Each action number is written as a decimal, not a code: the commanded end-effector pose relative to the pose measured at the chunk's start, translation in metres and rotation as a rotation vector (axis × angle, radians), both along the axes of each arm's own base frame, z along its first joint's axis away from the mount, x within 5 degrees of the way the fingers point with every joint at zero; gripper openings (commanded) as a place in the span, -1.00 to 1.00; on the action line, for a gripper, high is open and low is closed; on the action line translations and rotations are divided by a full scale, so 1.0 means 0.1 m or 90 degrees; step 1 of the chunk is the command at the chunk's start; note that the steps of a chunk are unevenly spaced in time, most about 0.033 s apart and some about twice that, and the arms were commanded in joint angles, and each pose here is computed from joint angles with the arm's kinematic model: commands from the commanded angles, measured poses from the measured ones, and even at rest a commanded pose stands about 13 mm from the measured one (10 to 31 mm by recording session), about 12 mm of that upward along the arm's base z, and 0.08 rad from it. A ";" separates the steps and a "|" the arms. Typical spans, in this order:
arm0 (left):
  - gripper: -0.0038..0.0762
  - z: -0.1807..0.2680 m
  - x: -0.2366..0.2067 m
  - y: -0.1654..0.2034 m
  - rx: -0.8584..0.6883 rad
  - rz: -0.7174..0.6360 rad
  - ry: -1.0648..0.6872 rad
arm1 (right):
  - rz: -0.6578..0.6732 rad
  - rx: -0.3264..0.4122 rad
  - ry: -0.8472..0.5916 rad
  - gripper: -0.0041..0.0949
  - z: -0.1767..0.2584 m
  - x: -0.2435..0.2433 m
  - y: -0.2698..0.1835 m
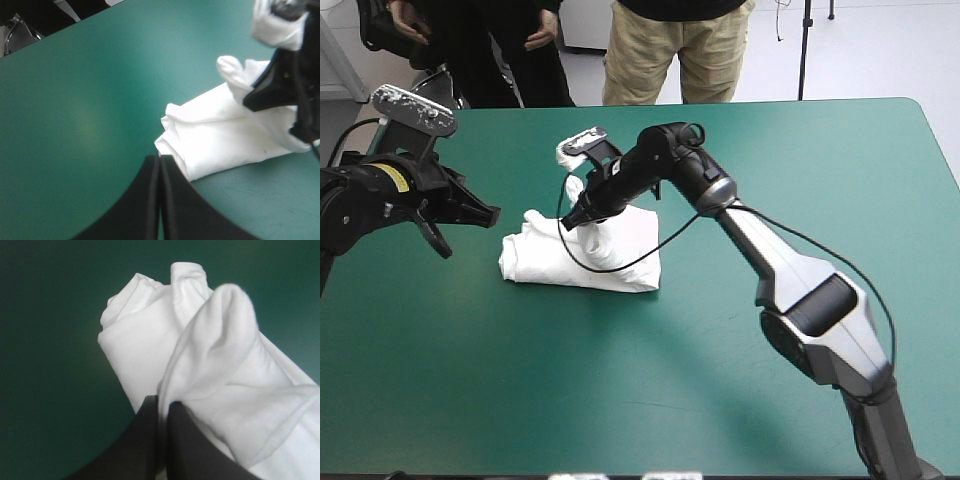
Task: Fold the cloth
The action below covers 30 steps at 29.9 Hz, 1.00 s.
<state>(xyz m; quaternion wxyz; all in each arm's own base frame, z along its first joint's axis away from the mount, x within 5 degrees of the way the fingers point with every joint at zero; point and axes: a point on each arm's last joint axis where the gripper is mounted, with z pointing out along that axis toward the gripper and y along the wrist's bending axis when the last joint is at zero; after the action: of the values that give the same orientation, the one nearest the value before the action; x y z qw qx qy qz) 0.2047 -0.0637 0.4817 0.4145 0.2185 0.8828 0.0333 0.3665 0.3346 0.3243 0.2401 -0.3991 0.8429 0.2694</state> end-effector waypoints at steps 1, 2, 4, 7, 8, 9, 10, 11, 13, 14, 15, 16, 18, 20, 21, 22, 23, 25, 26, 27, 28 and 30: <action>-0.95 0.12 -0.18 0.09 -0.002 0.017 -0.007 | 0.003 0.086 -0.054 -0.94 0.37 -0.07 0.18; -0.95 0.12 -0.18 0.09 -0.003 0.017 -0.007 | 0.003 0.093 -0.052 -0.94 0.33 -0.05 0.25; -0.95 0.12 -0.18 0.09 -0.003 0.017 -0.007 | 0.012 0.102 -0.043 -0.94 0.25 -0.06 0.37; -0.95 0.12 -0.18 0.09 -0.002 0.018 -0.007 | 0.041 0.107 -0.035 -0.94 0.16 -0.12 0.51; -0.95 0.12 -0.18 0.09 -0.002 0.018 -0.007 | 0.051 0.109 -0.037 -0.93 0.14 -0.14 0.54; -0.95 0.12 -0.18 0.09 -0.002 0.018 -0.007 | 0.064 0.116 -0.042 -0.88 0.14 -0.16 0.57; -0.95 0.12 -0.18 0.09 -0.002 0.018 -0.007 | 0.080 0.130 -0.051 -0.79 0.16 -0.19 0.61; -0.95 0.12 -0.18 0.09 -0.002 0.018 -0.007 | 0.090 0.150 -0.056 -0.67 0.18 -0.20 0.63; -0.95 0.12 -0.18 0.09 -0.006 0.021 -0.007 | 0.124 0.213 -0.058 -0.34 0.25 -0.25 0.68; -0.95 0.12 -0.18 0.09 -0.011 0.028 -0.007 | 0.145 0.239 -0.062 -0.16 0.29 -0.27 0.70; -0.95 0.12 -0.18 0.09 -0.012 0.028 -0.006 | 0.158 0.253 -0.071 -0.03 0.31 -0.27 0.70; -0.95 0.12 -0.18 0.09 -0.012 0.028 -0.006 | 0.162 0.261 -0.073 0.10 0.32 -0.28 0.71; -0.95 0.12 -0.18 0.09 -0.011 0.028 -0.005 | 0.154 0.250 -0.075 0.22 0.33 -0.26 0.68; -0.95 0.12 -0.18 0.09 -0.011 0.028 -0.005 | 0.128 0.213 -0.059 0.20 0.32 -0.23 0.60; -0.95 0.12 -0.18 0.09 -0.011 0.028 -0.005 | 0.121 0.187 -0.058 0.18 0.32 -0.22 0.55; -0.95 0.12 -0.18 0.09 -0.011 0.028 -0.005 | 0.118 0.153 -0.054 0.15 0.31 -0.21 0.50; -0.95 0.12 -0.18 0.09 -0.011 0.028 -0.005 | 0.100 0.125 -0.057 0.11 0.32 -0.19 0.43; -0.95 0.12 -0.18 0.09 -0.011 0.029 -0.005 | 0.055 0.106 -0.062 0.04 0.37 -0.13 0.34; -0.95 0.12 -0.18 0.09 -0.011 0.028 -0.005 | 0.045 0.107 -0.062 -0.01 0.42 -0.11 0.29; -0.95 0.12 -0.18 0.09 -0.013 0.027 -0.004 | 0.035 0.109 -0.061 -0.05 0.45 -0.09 0.24; -0.95 0.12 -0.18 0.09 -0.013 0.027 -0.004 | 0.029 0.107 -0.059 -0.08 0.48 -0.08 0.19; -0.95 0.10 -0.17 0.10 -0.004 0.032 -0.003 | 0.016 0.091 -0.057 -0.12 0.53 -0.07 0.08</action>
<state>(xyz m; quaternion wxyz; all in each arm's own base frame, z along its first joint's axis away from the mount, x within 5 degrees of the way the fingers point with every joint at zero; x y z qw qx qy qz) 0.1993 -0.0601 0.4855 0.4231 0.2038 0.8821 0.0350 0.3742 0.3705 0.3161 0.2574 -0.4113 0.8200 0.3037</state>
